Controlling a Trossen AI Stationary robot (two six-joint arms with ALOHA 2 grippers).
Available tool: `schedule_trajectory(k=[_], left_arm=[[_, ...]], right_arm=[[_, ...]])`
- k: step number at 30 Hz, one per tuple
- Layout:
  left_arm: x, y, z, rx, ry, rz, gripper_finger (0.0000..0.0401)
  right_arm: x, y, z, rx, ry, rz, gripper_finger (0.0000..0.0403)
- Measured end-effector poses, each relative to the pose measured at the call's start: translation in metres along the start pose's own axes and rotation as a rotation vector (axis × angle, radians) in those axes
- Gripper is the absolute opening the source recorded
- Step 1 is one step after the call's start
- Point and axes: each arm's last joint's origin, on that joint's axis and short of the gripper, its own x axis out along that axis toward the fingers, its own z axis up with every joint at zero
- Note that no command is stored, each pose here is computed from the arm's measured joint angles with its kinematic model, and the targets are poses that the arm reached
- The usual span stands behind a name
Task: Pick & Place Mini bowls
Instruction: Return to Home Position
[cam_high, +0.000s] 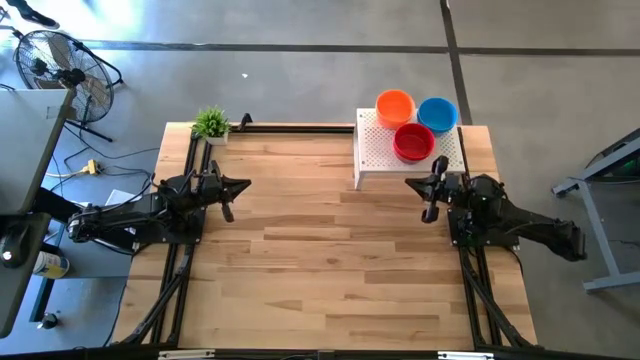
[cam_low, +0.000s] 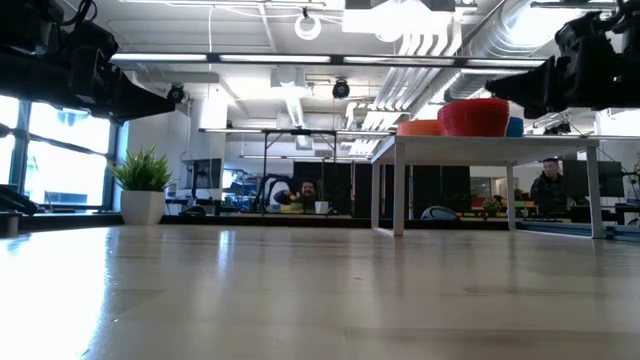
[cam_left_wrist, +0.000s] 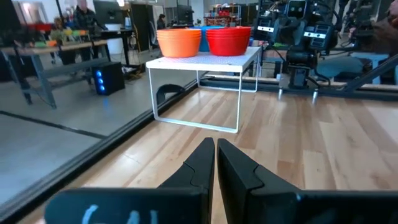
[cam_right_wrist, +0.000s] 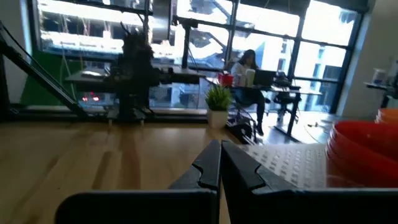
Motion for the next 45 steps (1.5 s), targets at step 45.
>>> schedule_trajectory(k=[45], left_arm=[[0.000, 0.000, 0.005, 0.061, -0.042, -0.001, 0.0017]], right_arm=[[-0.001, -0.006, -0.015, 0.050, 0.158, -0.235, 0.0000]])
